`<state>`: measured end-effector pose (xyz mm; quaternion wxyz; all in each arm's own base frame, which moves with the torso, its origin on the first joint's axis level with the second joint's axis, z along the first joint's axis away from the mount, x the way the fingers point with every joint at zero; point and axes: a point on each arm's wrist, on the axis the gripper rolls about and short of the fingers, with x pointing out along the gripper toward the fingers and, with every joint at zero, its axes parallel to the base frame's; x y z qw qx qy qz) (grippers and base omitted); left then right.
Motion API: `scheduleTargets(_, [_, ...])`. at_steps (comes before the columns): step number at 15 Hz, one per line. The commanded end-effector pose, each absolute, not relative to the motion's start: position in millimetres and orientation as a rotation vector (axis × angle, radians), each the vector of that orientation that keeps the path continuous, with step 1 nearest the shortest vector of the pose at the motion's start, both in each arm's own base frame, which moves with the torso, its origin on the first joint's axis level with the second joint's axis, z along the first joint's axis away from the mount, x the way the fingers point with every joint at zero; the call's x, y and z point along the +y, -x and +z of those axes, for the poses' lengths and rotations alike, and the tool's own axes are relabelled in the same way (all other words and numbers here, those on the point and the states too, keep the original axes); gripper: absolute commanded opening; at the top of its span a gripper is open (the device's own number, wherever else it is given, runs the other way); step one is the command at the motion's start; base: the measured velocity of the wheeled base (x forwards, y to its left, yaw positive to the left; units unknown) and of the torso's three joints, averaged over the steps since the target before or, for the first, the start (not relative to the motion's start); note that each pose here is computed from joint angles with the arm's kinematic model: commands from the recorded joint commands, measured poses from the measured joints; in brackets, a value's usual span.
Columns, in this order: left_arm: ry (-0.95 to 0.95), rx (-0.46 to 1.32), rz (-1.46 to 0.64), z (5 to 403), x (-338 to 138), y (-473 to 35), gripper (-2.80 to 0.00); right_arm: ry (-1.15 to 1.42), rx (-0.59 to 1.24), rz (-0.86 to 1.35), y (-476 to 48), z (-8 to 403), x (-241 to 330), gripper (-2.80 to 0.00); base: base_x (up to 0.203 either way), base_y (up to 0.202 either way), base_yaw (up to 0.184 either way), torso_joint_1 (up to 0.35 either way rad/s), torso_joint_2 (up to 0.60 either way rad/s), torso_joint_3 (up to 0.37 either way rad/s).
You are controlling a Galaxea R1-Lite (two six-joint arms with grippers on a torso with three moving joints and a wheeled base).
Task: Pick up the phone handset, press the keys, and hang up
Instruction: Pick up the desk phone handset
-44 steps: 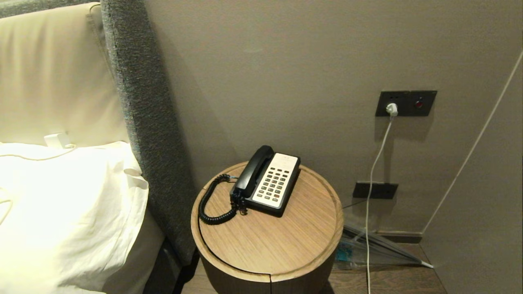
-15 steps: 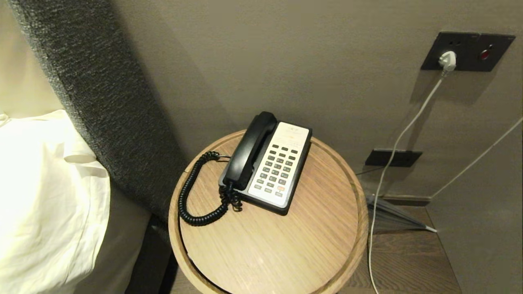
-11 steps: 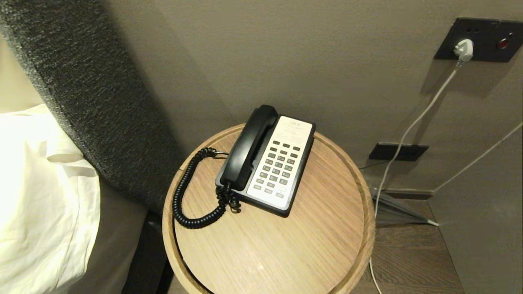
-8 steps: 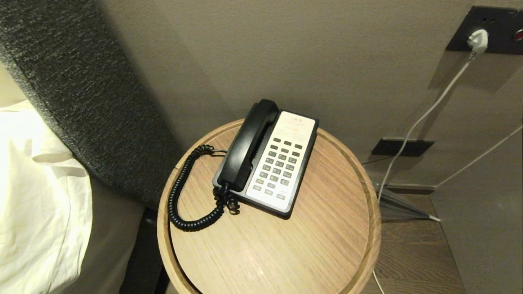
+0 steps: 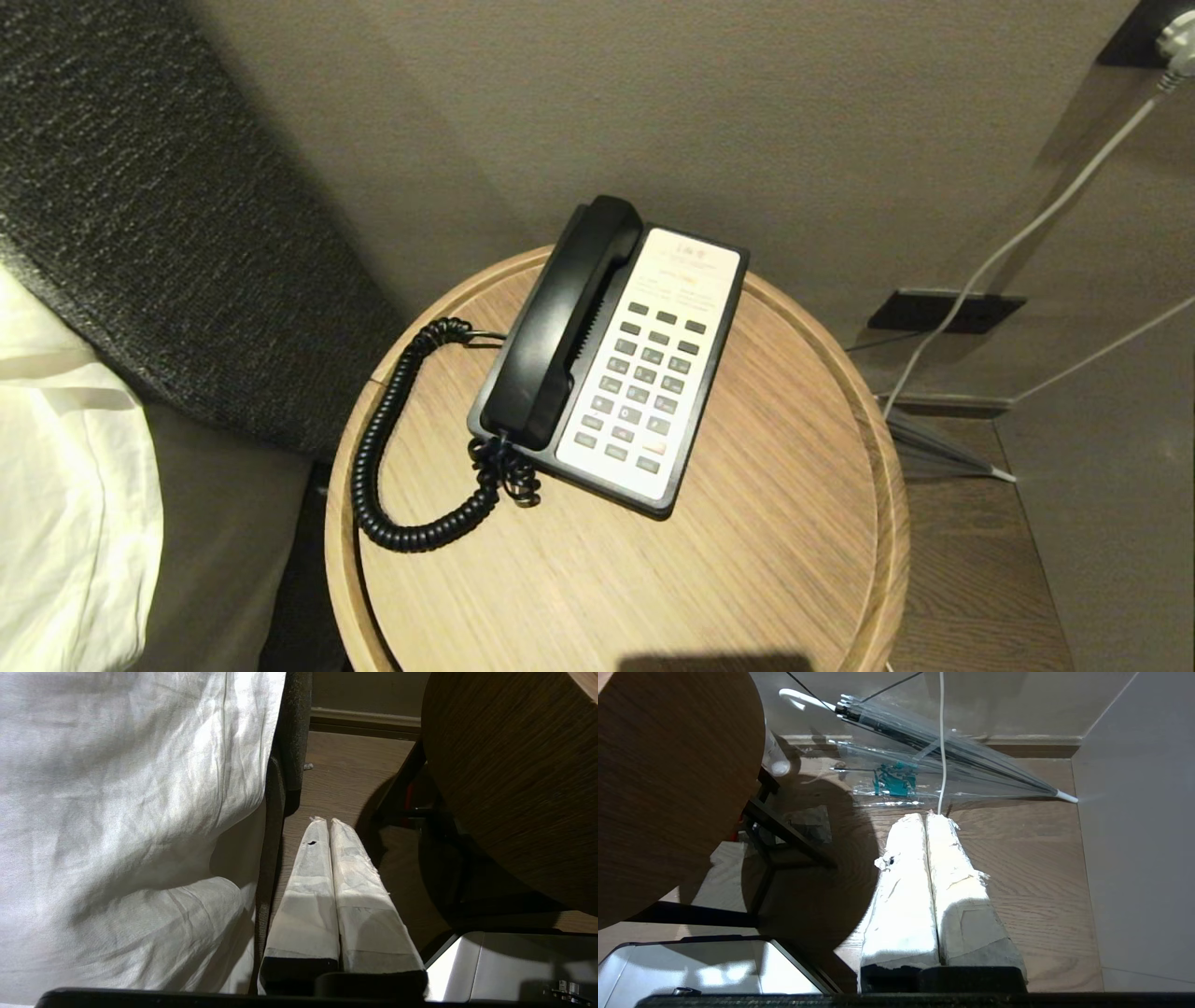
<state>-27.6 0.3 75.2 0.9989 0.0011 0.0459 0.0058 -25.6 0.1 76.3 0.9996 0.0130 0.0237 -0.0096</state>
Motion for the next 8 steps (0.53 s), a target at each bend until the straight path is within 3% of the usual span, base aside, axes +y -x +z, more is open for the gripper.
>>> scheduleTargets(1, [-0.004, 0.094, 0.012, 75, 0, 28, -2.8, -0.026, 0.047, -0.019, 26, 76, 0, -2.8, 0.0, 0.0, 0.0, 0.002, 0.0, -0.049])
scheduleTargets(5, [-0.013, 0.087, 0.013, 78, 0, 28, -2.8, -0.027, 0.047, -0.018, 26, 76, 0, -2.8, 0.0, 0.0, 0.0, 0.0, 0.0, -0.007])
scheduleTargets(8, [-0.021, 0.037, -0.04, 131, -1, 36, -2.8, -0.026, 0.047, -0.018, 26, 76, 0, -2.8, 0.0, 0.0, 0.0, 0.0, 0.0, 0.0])
